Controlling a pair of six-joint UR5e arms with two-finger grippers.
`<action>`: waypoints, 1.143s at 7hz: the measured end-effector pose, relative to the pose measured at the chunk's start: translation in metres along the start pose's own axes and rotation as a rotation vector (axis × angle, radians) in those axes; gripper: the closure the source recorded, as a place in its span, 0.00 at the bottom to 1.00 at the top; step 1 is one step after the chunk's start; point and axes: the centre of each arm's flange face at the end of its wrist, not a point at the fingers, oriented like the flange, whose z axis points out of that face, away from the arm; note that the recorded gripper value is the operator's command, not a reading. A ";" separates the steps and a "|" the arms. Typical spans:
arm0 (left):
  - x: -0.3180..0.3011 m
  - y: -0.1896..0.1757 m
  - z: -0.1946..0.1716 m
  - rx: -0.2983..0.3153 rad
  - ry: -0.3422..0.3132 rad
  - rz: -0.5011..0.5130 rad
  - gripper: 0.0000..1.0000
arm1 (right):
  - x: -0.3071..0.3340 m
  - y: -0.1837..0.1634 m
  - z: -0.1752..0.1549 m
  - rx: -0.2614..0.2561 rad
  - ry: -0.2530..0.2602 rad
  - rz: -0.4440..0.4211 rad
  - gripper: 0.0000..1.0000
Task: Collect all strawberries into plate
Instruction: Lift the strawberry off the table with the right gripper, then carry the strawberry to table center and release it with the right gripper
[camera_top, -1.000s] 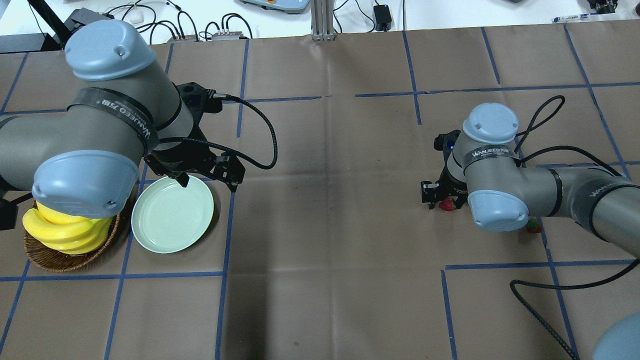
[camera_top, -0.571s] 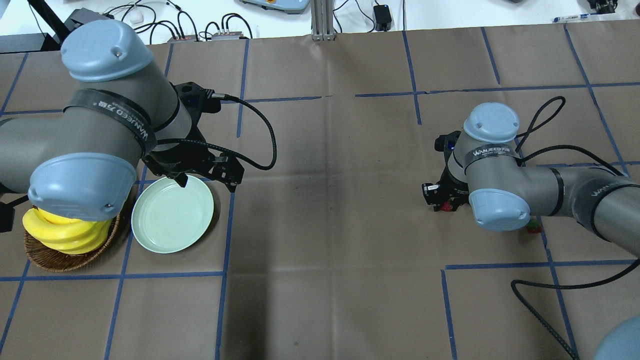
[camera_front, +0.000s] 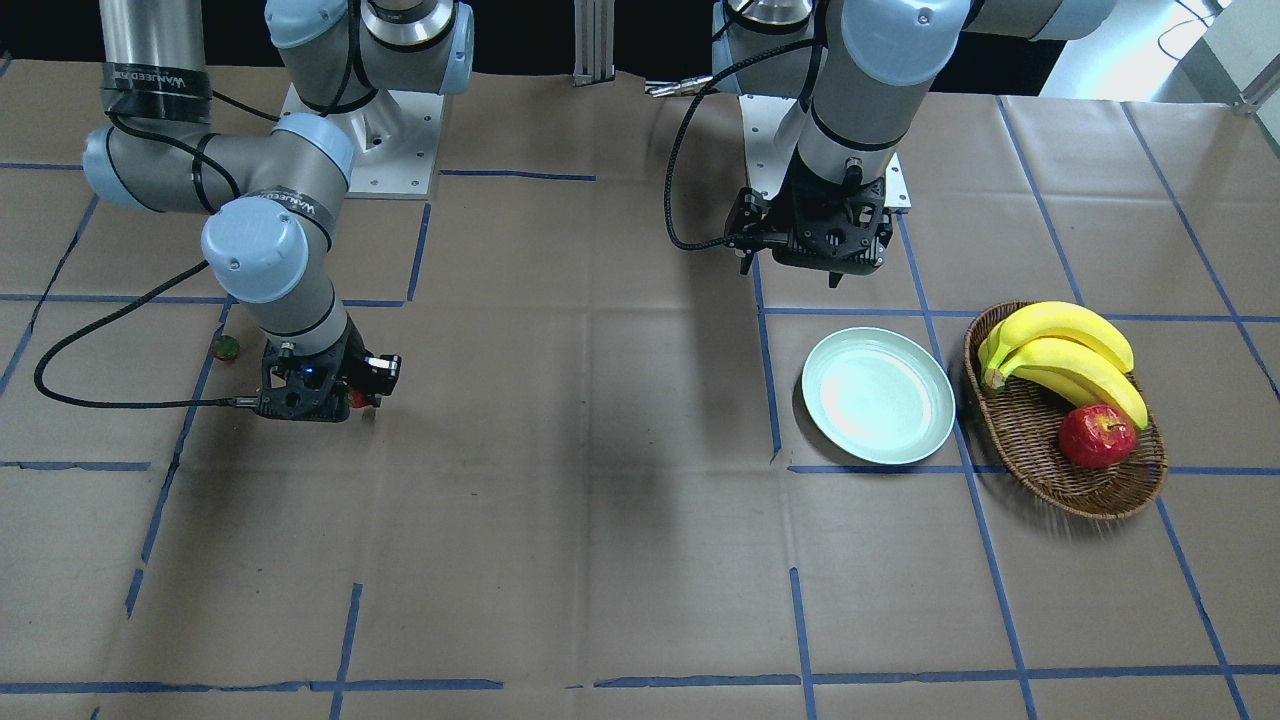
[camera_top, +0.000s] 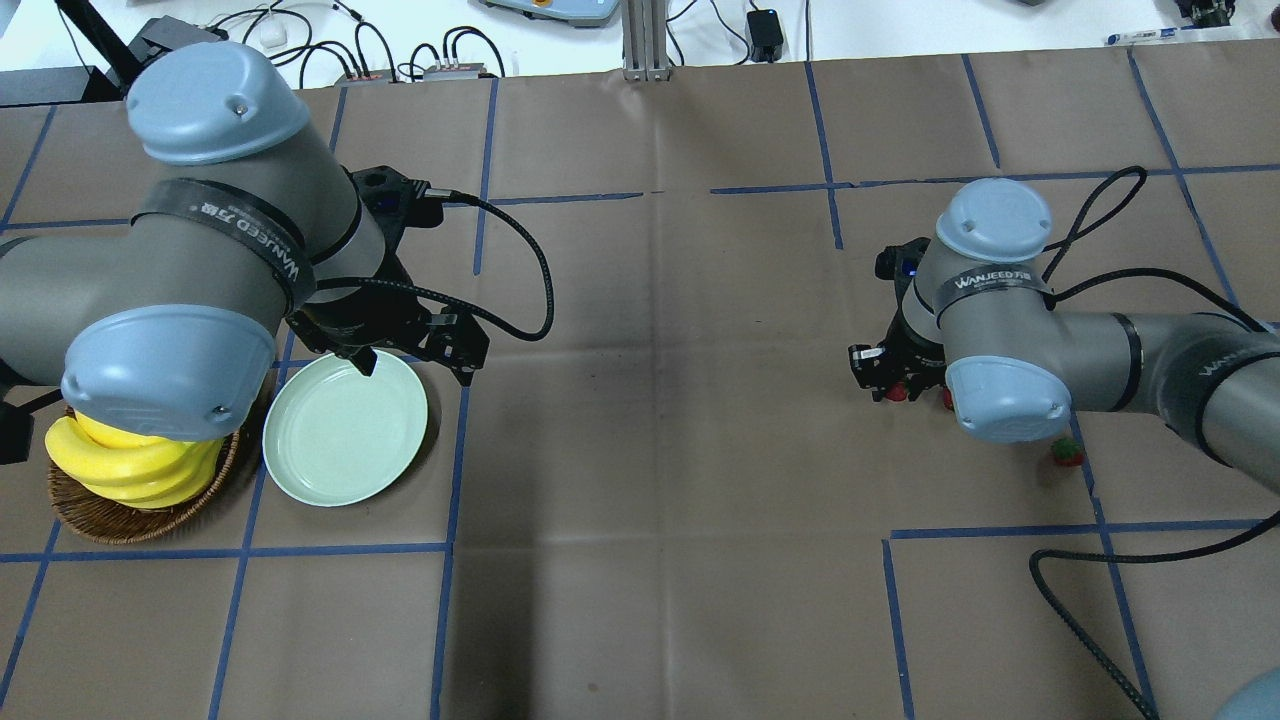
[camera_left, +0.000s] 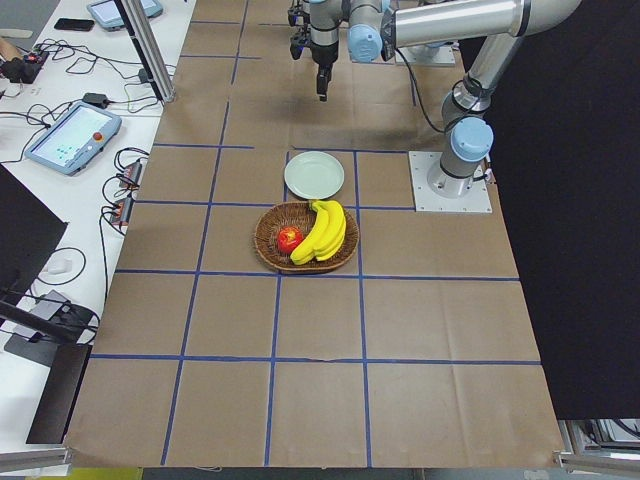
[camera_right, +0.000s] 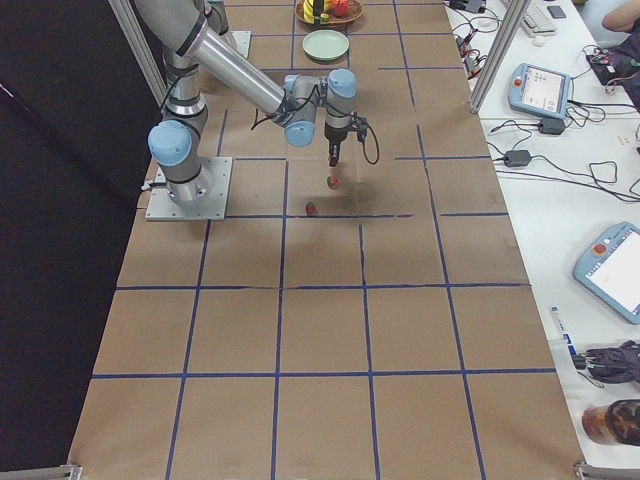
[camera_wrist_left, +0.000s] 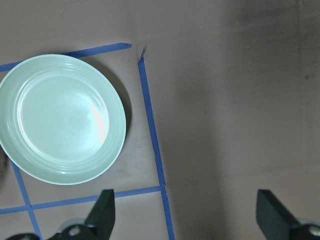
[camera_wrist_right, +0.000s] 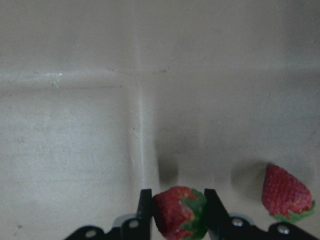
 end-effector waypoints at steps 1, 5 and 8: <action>0.000 0.000 0.000 0.001 0.000 0.000 0.00 | -0.008 -0.014 -0.028 0.001 -0.007 -0.006 0.91; 0.000 -0.001 0.003 -0.007 0.000 -0.002 0.00 | -0.168 -0.026 -0.058 -0.033 -0.070 0.049 0.91; 0.000 -0.004 0.008 -0.017 0.001 -0.003 0.00 | -0.251 -0.032 -0.018 -0.063 -0.096 0.084 0.88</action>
